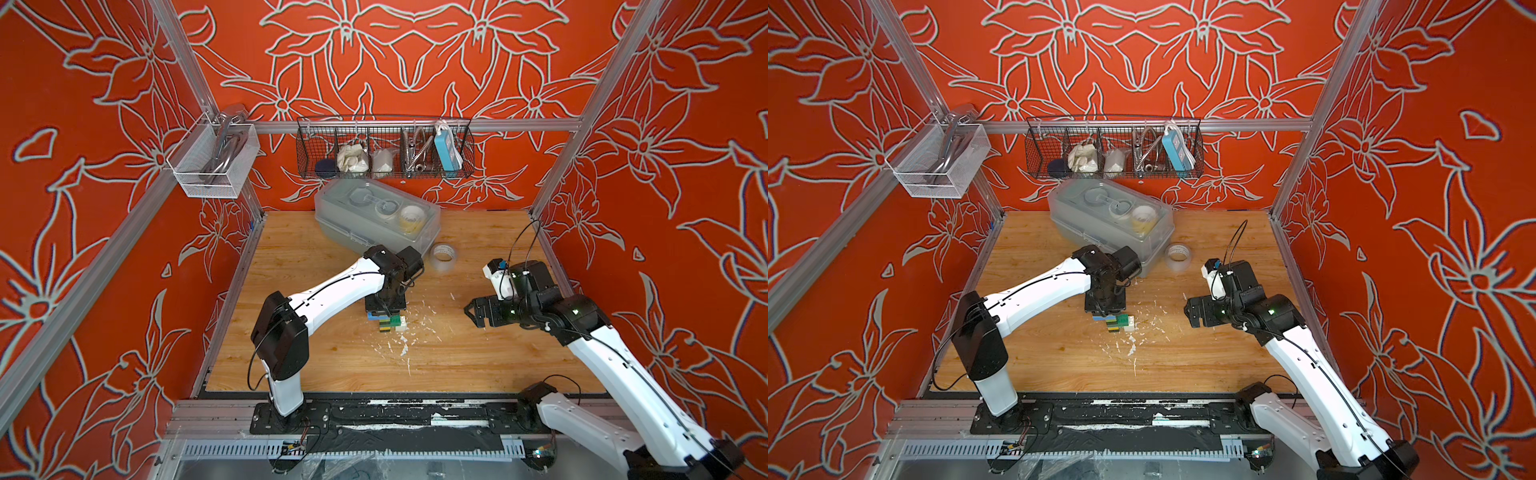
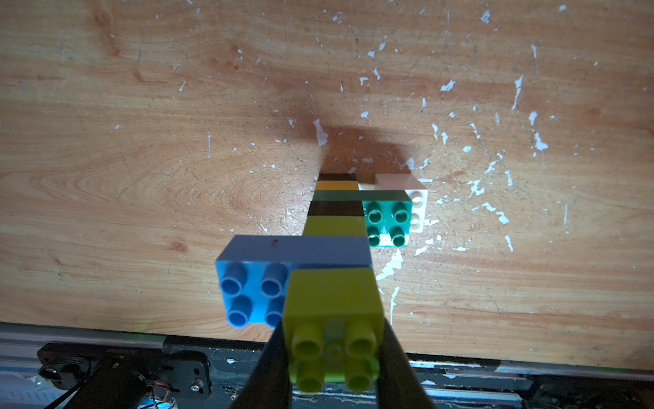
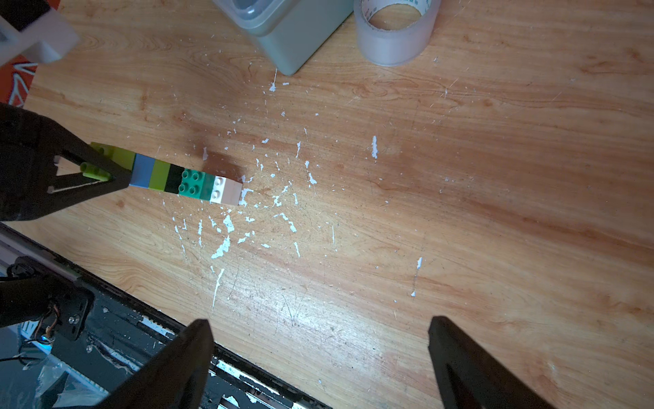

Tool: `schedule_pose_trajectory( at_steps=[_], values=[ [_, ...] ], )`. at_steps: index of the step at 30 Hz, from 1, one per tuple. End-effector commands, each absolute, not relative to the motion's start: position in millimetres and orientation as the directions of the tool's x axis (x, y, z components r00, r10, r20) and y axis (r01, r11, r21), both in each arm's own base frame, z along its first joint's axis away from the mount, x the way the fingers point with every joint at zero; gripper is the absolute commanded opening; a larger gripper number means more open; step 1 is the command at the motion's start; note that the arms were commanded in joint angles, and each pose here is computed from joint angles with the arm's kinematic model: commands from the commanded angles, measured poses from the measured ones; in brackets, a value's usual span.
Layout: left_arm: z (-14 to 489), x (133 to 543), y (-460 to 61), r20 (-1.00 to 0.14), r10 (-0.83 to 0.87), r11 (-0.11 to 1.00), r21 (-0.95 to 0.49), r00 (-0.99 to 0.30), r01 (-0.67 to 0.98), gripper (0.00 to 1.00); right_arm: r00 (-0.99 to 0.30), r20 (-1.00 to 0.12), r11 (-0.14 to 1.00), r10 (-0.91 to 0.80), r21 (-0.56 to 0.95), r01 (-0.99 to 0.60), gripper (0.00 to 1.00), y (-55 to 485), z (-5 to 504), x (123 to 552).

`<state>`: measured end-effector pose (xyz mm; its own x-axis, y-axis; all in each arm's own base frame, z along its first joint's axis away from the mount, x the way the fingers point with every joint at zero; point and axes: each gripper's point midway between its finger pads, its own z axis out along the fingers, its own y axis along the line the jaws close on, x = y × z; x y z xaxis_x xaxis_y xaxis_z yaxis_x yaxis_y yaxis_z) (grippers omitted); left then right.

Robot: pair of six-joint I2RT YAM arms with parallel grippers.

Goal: Assemble a giraffe with lego
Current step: Assemble the lego brick with the lego brick.

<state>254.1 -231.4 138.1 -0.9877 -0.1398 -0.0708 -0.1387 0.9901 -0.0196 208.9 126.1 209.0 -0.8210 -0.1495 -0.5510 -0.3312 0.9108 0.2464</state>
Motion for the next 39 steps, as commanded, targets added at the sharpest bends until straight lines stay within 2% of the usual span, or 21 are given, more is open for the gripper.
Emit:
schedule_pose_trajectory(
  at_steps=[1,15,19,23,25,39],
  values=[
    [120,247,-225,-0.014,-0.15,0.988,0.033,-0.989,-0.15,0.06,-0.819,-0.554,0.909,-0.152,0.247,-0.336,1.0,125,206,208],
    [134,256,-227,-0.053,-0.119,0.992,0.038,-0.992,-0.121,0.14,-0.817,-0.559,0.91,-0.14,0.252,-0.329,1.0,124,207,209],
    [139,257,-227,-0.065,-0.111,0.993,0.038,-0.992,-0.114,0.24,-0.817,-0.559,0.91,-0.139,0.253,-0.328,1.0,124,207,210],
    [143,258,-228,-0.078,-0.097,0.994,0.044,-0.992,-0.101,0.26,-0.817,-0.56,0.91,-0.139,0.253,-0.329,1.0,124,207,210],
    [145,259,-229,-0.082,-0.092,0.994,0.043,-0.992,-0.095,0.31,-0.817,-0.56,0.909,-0.139,0.255,-0.33,1.0,124,207,210],
    [150,256,-227,-0.092,-0.091,0.994,0.052,-0.992,-0.096,0.29,-0.815,-0.563,0.909,-0.139,0.254,-0.33,1.0,123,208,209]
  ],
)
